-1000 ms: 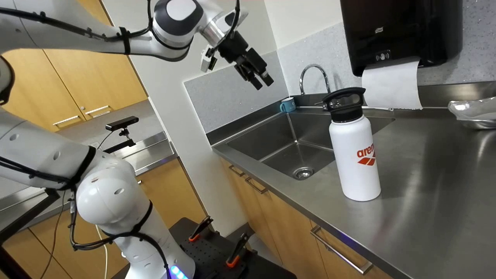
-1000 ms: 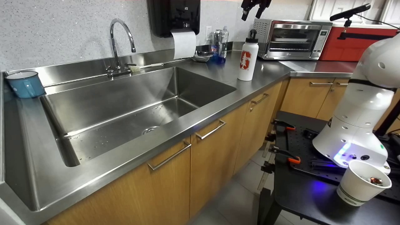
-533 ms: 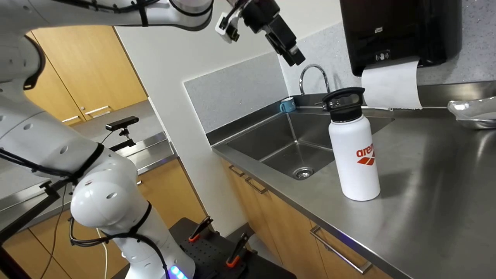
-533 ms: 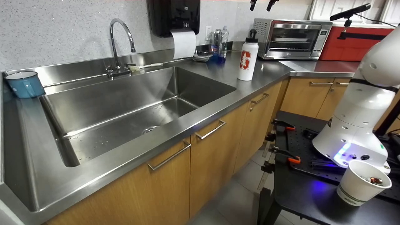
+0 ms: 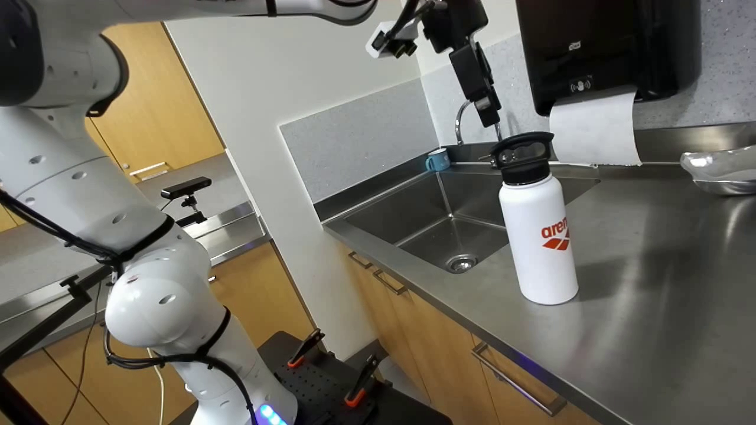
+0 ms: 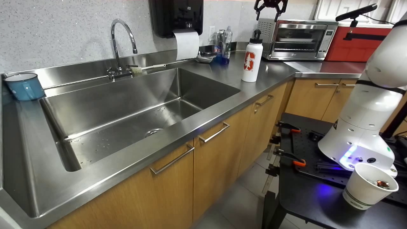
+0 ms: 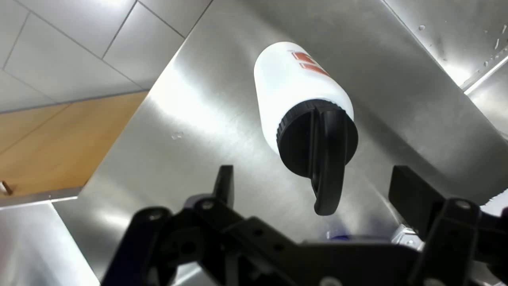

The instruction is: Remove the lid from the bottle

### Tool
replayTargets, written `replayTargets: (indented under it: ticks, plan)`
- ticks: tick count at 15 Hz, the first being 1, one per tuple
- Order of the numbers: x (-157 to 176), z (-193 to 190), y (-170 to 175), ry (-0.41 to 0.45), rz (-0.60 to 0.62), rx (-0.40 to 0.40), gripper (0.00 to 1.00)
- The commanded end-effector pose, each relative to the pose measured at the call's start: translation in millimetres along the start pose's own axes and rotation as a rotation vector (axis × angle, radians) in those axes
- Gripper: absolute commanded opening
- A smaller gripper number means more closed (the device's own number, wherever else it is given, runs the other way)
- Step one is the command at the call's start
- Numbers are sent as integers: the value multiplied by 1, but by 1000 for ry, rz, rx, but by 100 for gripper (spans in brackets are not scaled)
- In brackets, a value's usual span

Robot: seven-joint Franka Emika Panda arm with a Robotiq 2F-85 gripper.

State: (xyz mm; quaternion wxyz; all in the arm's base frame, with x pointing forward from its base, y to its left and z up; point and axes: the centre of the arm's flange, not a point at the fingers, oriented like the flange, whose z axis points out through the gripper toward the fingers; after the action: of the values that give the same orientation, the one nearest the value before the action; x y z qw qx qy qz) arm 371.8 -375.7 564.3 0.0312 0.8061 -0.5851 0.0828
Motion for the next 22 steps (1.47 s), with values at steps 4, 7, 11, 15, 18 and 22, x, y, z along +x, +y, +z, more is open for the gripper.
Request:
replayTargets:
  ticks: [4, 7, 11, 15, 18, 22]
  plan:
    - [22, 13, -10, -94, 195, 68, 100]
    - [26, 18, -13, -114, 194, 63, 100]
    - [27, 27, -19, -115, 175, 43, 100]
    - [28, 37, -25, -116, 170, 22, 100]
    - [25, 44, -29, -125, 158, 3, 100]
    - [23, 49, -30, -109, 152, -21, 66]
